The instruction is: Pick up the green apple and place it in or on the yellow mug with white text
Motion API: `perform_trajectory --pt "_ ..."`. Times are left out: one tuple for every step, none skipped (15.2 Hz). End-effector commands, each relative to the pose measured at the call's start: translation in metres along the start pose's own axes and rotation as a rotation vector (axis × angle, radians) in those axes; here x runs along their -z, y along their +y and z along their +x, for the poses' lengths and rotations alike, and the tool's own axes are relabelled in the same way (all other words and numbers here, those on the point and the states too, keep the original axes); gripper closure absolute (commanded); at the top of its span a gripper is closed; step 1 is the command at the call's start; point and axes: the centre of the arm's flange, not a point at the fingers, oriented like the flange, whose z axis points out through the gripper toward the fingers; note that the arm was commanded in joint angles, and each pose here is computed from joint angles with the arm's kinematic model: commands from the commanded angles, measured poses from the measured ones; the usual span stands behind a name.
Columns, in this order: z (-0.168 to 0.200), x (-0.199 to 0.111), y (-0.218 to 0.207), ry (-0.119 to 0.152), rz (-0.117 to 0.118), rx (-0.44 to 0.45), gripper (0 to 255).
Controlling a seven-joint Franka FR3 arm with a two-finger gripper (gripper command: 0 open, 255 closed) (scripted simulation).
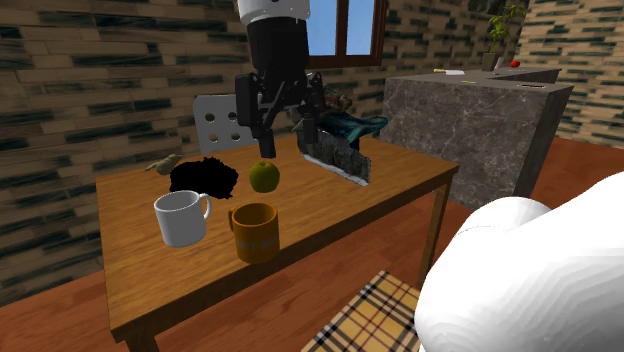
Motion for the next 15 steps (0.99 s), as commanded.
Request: perform_trajectory --pt "0.000 0.000 0.000 0.000 0.000 0.000 0" --pt "0.009 -0.003 0.007 0.008 0.000 -0.002 0" --pt "0.018 -0.007 0.015 0.016 -0.001 -0.003 0" --pt "0.028 -0.010 0.022 0.023 -0.001 -0.005 0" --pt "0.037 -0.013 0.030 0.031 -0.002 -0.007 0" --pt "0.046 -0.016 0.037 0.039 -0.002 -0.008 0" --pt "0.055 -0.019 0.045 0.047 -0.003 -0.010 0" --pt "0.064 -0.022 0.052 0.054 -0.003 -0.012 0" --pt "0.074 -0.025 0.060 0.062 -0.003 -0.013 0" --pt "0.083 -0.028 0.067 0.070 -0.004 -0.015 0" --pt "0.092 -0.031 0.075 0.078 -0.004 -0.017 0" --pt "0.101 -0.033 0.082 0.085 -0.005 -0.018 0" --pt "0.111 -0.036 0.090 0.093 -0.005 -0.020 0" --pt "0.120 -0.038 0.097 0.101 -0.005 -0.022 0" --pt "0.129 -0.041 0.105 0.109 -0.006 -0.023 0"
